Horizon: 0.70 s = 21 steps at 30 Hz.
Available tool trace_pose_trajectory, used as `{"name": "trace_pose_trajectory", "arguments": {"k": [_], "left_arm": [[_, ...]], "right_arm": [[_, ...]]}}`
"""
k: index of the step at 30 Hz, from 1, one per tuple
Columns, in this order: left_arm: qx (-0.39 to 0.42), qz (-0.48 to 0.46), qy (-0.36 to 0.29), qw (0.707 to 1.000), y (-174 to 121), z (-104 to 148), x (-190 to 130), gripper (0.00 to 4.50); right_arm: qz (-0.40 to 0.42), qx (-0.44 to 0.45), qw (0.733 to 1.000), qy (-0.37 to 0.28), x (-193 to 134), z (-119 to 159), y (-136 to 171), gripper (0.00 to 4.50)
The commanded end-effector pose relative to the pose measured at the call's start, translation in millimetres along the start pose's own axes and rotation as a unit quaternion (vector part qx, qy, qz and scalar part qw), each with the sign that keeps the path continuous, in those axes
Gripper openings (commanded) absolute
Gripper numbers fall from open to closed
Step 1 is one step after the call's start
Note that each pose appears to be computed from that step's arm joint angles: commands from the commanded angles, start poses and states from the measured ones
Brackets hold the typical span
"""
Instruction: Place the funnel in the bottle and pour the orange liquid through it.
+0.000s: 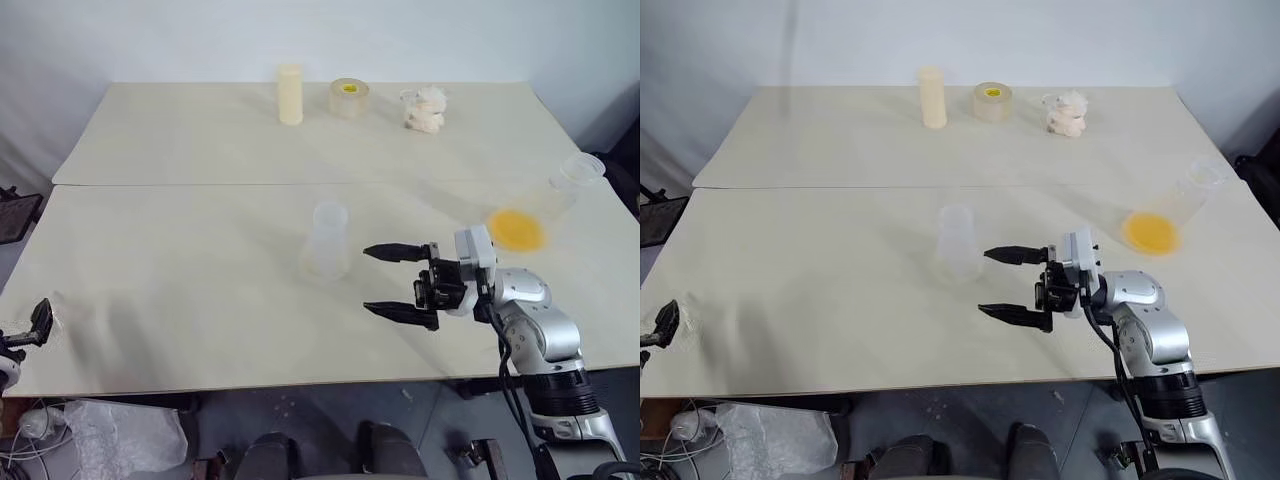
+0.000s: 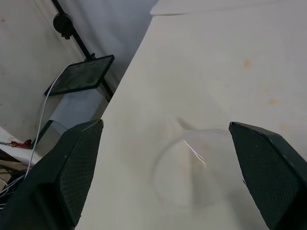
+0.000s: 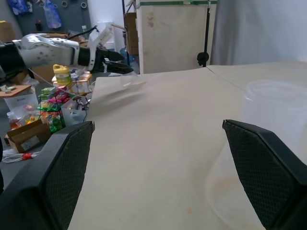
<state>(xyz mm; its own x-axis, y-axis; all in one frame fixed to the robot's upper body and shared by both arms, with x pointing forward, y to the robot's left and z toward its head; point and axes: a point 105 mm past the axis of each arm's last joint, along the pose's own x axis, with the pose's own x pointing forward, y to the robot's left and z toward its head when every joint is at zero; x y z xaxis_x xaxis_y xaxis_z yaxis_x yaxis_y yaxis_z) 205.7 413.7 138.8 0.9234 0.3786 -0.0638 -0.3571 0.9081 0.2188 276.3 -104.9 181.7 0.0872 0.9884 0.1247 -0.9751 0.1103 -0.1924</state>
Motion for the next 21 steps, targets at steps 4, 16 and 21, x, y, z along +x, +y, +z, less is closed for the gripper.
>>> {"name": "trace_pose_trajectory", "arguments": {"k": [4,16,21], "left_arm": [[0.019,0.007,-0.047,0.999,-1.6,23.0,-10.7,4.47],[-0.033,0.068,-0.056,0.996,-10.1,-4.3,-33.3,4.47],[-0.047,0.139,-0.058,0.987,18.1,-5.6,-31.0,4.47]], "right_arm": [[-0.007,-0.028,1.000,-0.002,-4.3,12.0,0.2,4.50],[-0.004,-0.027,1.000,0.003,-0.5,12.6,-1.9,4.50],[-0.002,-0.032,0.999,0.005,-0.8,14.9,-4.8,4.50]]}}
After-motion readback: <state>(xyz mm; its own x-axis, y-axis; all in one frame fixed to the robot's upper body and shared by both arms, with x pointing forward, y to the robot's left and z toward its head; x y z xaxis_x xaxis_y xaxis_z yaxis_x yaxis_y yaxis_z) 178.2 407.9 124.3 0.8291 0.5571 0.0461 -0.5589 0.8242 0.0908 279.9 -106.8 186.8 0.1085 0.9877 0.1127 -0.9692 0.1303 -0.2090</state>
